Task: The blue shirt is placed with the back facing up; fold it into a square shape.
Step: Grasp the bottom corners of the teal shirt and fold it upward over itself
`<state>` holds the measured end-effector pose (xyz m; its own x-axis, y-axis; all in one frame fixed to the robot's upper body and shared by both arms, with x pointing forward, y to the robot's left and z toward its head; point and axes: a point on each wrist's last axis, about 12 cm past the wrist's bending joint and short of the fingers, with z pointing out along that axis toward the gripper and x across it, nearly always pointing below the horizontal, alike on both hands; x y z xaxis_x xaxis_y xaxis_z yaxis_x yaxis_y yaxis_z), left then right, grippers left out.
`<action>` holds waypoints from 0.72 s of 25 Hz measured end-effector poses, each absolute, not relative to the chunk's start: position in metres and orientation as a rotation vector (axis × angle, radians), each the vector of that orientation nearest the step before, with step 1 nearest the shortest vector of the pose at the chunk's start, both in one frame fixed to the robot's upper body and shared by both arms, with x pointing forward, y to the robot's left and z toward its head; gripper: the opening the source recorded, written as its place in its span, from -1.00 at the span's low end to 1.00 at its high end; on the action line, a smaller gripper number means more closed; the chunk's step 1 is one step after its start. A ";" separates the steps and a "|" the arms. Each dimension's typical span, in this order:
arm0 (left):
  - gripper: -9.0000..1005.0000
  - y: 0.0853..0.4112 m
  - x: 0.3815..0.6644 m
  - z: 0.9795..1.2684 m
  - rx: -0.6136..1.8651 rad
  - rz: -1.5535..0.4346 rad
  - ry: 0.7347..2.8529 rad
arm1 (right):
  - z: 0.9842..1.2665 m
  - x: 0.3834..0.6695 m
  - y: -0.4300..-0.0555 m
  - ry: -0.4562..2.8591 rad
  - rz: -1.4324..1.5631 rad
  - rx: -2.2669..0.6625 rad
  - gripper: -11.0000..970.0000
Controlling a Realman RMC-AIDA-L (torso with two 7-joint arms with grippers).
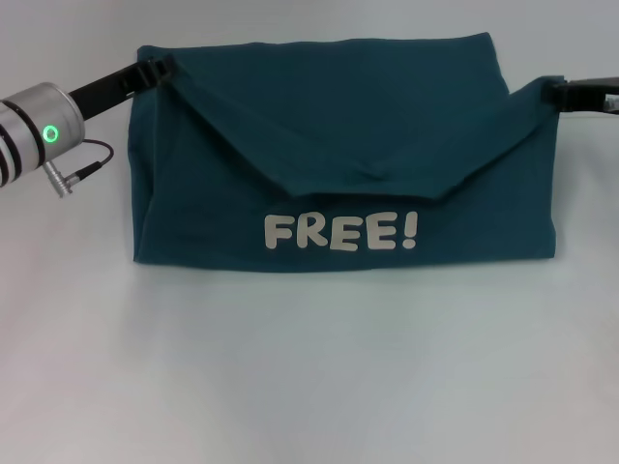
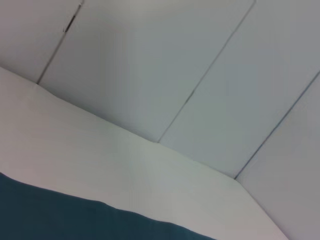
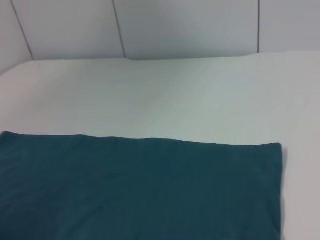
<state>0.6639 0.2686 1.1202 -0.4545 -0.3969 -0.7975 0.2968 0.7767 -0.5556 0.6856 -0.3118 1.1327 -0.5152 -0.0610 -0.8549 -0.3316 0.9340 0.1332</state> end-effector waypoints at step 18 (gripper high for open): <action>-0.70 0.260 0.661 1.103 -0.142 -0.754 1.899 | 1.110 0.685 -0.289 2.135 0.253 -0.329 -0.73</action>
<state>0.6612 0.2601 1.1028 -0.4522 -0.4212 -0.7862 0.2332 0.7950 -0.5600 0.6855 -0.2894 1.1099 -0.5320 -0.1367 -0.8356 -0.3286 0.9429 0.0549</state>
